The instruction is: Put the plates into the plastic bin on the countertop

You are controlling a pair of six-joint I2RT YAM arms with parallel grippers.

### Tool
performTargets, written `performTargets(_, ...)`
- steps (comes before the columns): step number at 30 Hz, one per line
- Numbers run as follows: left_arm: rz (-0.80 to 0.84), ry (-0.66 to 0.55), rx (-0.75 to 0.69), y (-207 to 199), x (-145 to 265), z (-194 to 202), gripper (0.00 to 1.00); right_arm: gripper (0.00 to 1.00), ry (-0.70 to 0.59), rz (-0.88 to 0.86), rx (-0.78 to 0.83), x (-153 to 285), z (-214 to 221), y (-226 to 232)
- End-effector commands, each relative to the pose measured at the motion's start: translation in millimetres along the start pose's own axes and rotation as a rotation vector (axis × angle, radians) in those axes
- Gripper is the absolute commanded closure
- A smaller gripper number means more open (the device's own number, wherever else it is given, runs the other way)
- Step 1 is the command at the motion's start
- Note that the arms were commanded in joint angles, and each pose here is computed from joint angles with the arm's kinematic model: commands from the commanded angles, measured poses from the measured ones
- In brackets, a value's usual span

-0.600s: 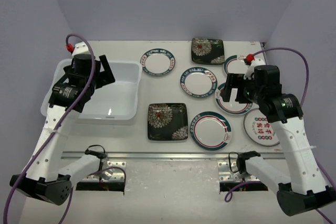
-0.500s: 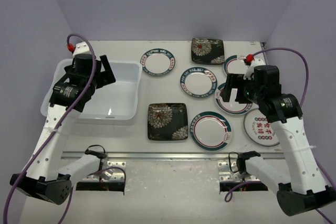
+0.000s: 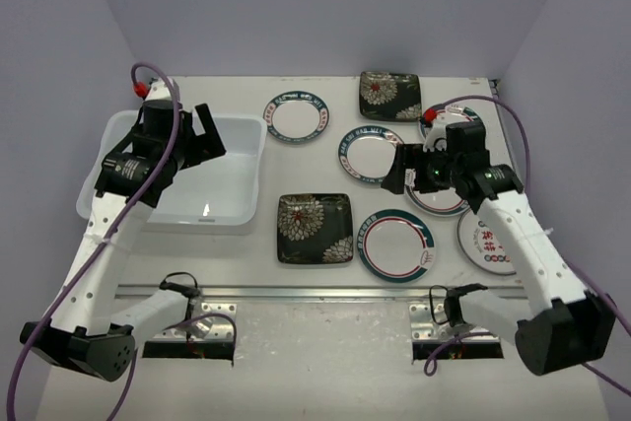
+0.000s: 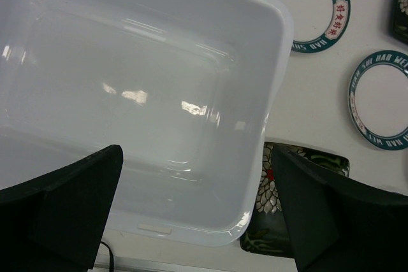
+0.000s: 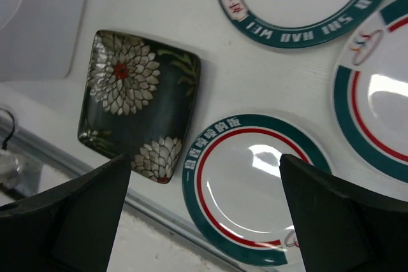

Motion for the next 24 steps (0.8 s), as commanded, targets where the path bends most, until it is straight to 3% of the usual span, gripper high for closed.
performTargets(1,0.158,-0.019,0.052,-25.9,8.4,-10.9,0.0,0.01,0.095,-0.275,0.003,-58.5,-7.4,19.6)
performTargets(6,0.259,0.036,0.078,-38.8,15.6,1.0,0.0,0.02,0.201,-0.312,0.019,-109.0,-1.0,26.7)
performTargets(13,0.329,0.083,0.08,-45.5,28.9,14.7,0.0,0.12,0.345,-0.353,0.014,-162.1,33.8,29.1)
performTargets(17,0.327,0.114,0.057,-45.0,32.4,25.3,0.0,0.25,0.456,-0.373,-0.018,-182.3,63.1,21.3)
performTargets(20,0.332,0.104,0.053,-43.7,40.0,24.4,0.0,0.28,0.464,-0.362,-0.037,-182.3,79.9,15.2)
performTargets(24,0.346,0.098,0.05,-44.1,49.7,24.4,0.0,0.43,0.478,-0.37,-0.055,-184.3,101.8,7.4)
Point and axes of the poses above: each gripper's point midway between its finger pads, its own x axis back along the fingers, its own y axis along the line the jaws close on, z = x × y, the point moved 4 cm from there along x, back along the fingers, and after that the axes turned 6 degrees about -x, right-handed, at the moved point
